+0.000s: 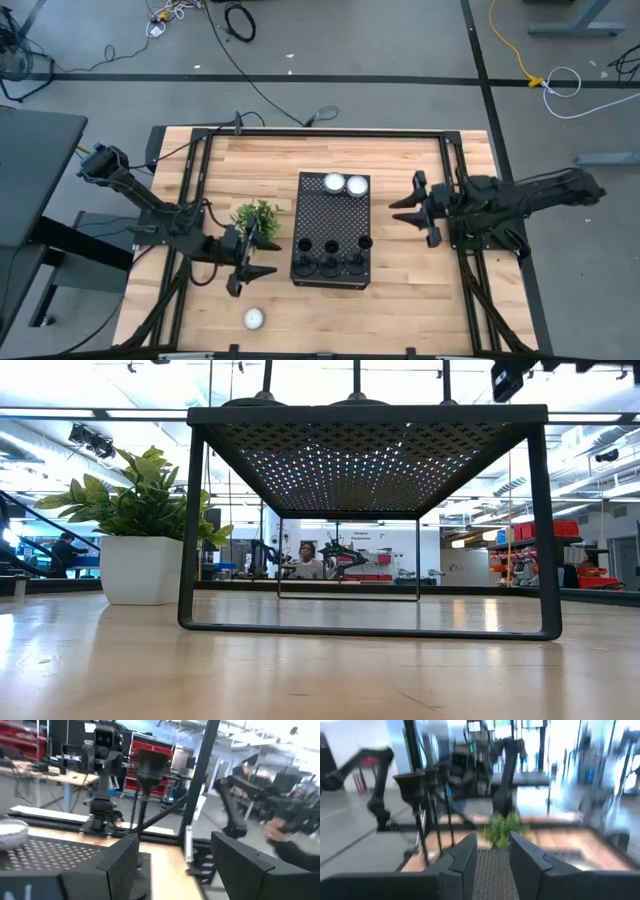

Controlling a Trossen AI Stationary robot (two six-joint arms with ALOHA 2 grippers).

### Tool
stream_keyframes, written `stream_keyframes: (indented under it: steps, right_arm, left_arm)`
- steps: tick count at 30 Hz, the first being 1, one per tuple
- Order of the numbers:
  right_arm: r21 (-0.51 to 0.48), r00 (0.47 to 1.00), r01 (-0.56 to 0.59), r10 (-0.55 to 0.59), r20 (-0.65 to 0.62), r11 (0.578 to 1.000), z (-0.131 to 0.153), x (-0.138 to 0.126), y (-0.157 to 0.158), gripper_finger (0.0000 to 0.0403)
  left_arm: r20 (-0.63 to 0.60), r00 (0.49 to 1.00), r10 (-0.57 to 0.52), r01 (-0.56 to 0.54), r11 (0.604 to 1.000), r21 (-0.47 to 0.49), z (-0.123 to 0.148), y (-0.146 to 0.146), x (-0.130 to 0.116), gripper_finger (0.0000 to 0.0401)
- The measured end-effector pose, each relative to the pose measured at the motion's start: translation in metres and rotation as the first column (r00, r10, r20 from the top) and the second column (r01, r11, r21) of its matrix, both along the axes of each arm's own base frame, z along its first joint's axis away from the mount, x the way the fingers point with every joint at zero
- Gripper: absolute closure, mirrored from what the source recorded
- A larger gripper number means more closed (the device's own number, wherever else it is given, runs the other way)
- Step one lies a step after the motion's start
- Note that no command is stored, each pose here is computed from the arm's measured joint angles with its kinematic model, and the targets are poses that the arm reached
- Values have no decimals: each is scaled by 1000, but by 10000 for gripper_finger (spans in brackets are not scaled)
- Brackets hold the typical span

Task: Pick & Place candle stick holders
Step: Put the orange patterned candle on the shelf

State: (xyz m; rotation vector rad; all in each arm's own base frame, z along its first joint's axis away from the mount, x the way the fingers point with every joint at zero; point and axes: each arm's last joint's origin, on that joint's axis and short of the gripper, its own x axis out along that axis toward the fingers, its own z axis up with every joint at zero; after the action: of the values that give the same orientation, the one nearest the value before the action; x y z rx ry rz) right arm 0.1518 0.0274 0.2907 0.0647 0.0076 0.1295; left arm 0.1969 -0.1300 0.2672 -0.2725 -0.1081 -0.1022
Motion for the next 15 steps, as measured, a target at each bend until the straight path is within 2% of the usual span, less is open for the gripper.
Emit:
stream_keyframes:
  steps: [2,4,7,10,12,15]
  right_arm:
    - [-53,997,-1,5,74,999,-15,-1,2,292]
    - [-60,995,-9,15,102,998,-28,-1,3,292]
    - [26,995,12,-14,96,1000,-43,-2,2,292]
    - [113,999,8,-13,41,994,-55,-2,2,292]
    - [145,1000,6,-11,28,989,-59,-3,2,292]
    - [166,999,22,-27,30,986,-59,-3,2,292]
  left_arm:
    - [-7,1000,-14,14,996,94,-2,-2,-1,153]
    - [-18,998,-68,70,979,192,-3,-8,-5,153]
    - [-76,991,-114,132,945,298,-3,-17,-11,153]
    - [-230,972,-37,126,915,384,7,-24,-17,153]
    - [-341,939,47,105,904,415,17,-26,-21,153]
    - [-488,868,92,118,916,382,33,-28,-25,153]
